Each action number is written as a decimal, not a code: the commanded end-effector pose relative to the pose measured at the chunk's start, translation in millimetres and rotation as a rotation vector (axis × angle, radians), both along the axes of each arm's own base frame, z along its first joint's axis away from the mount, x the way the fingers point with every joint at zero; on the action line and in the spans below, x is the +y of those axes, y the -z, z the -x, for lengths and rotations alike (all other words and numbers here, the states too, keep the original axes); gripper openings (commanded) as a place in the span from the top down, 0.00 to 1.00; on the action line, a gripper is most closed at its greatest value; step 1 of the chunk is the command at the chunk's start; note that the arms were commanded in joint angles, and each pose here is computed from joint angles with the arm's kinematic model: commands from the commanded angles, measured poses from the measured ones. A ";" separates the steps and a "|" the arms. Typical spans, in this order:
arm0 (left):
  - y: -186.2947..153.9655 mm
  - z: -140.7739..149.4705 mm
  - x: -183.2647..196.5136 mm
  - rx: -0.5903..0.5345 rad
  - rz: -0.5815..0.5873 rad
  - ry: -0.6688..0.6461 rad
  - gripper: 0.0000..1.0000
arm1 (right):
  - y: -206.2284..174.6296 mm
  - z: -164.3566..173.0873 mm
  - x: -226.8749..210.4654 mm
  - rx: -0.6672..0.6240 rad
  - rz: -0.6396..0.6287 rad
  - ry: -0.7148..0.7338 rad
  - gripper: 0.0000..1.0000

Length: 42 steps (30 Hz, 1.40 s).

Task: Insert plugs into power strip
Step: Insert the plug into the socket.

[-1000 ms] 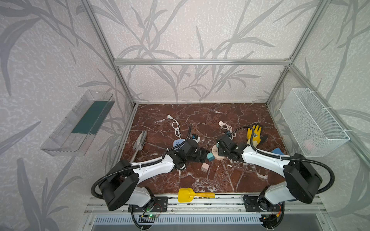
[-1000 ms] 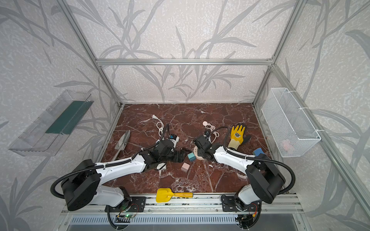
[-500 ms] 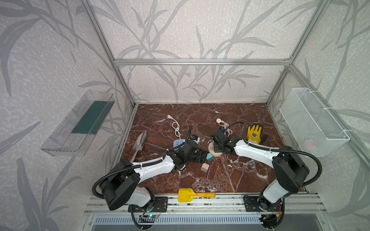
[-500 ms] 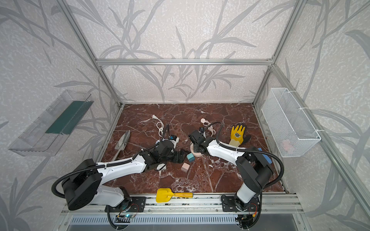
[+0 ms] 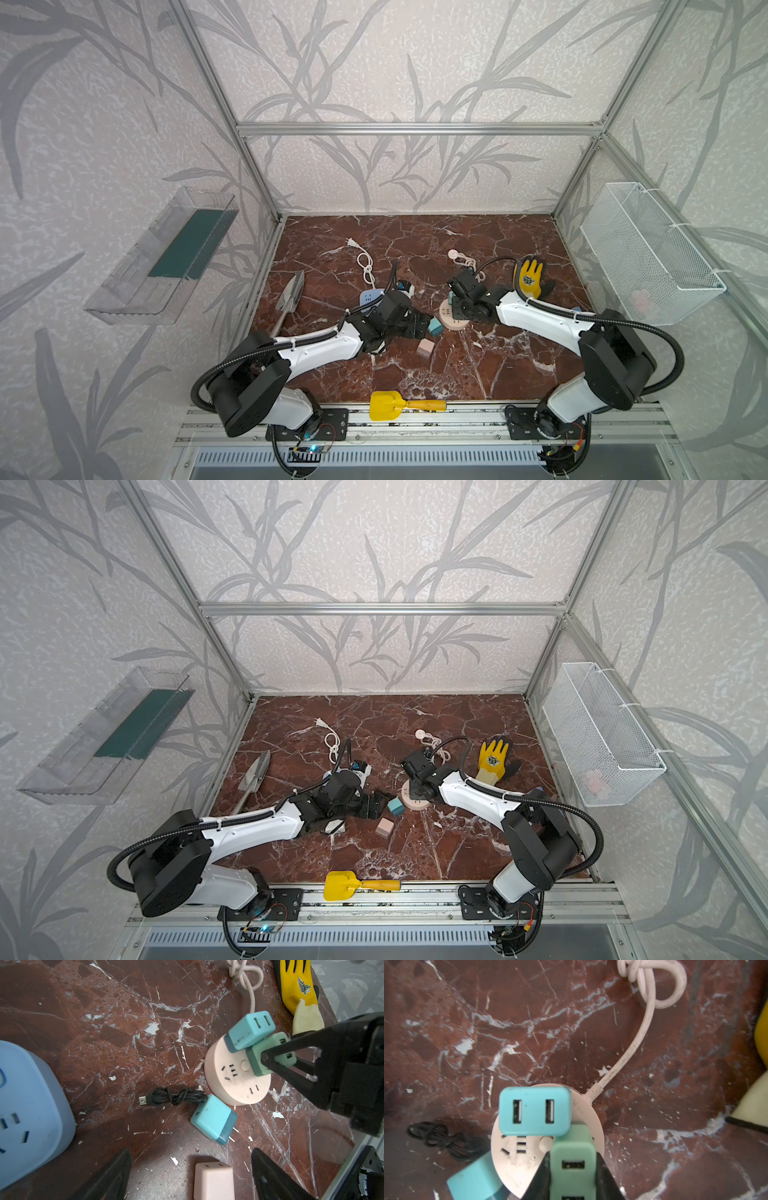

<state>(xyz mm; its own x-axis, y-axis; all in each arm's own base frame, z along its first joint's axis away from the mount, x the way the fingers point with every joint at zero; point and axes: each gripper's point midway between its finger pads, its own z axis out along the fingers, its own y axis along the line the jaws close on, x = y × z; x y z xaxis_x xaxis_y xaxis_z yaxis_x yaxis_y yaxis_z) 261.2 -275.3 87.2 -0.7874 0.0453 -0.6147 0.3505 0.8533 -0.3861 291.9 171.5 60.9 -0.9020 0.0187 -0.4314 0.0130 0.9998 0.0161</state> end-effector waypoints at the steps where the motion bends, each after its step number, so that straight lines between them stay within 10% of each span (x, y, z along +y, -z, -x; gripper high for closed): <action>1: -7.3 -5.4 0.3 -0.025 -0.002 -0.007 0.09 | 39.7 75.7 -60.3 0.335 0.217 -0.006 1.00; 10: -11.8 -4.3 2.8 -0.029 -0.016 -0.001 0.08 | 28.3 69.0 -57.7 0.321 0.198 -0.001 1.00; 27: -18.3 -3.9 -0.5 -0.029 -0.026 0.025 0.08 | -20.1 36.2 -39.7 0.146 0.057 0.015 0.32; 42: -6.3 20.3 20.7 0.033 -0.104 0.034 0.21 | -61.9 56.6 -28.4 0.056 -0.160 -0.013 0.50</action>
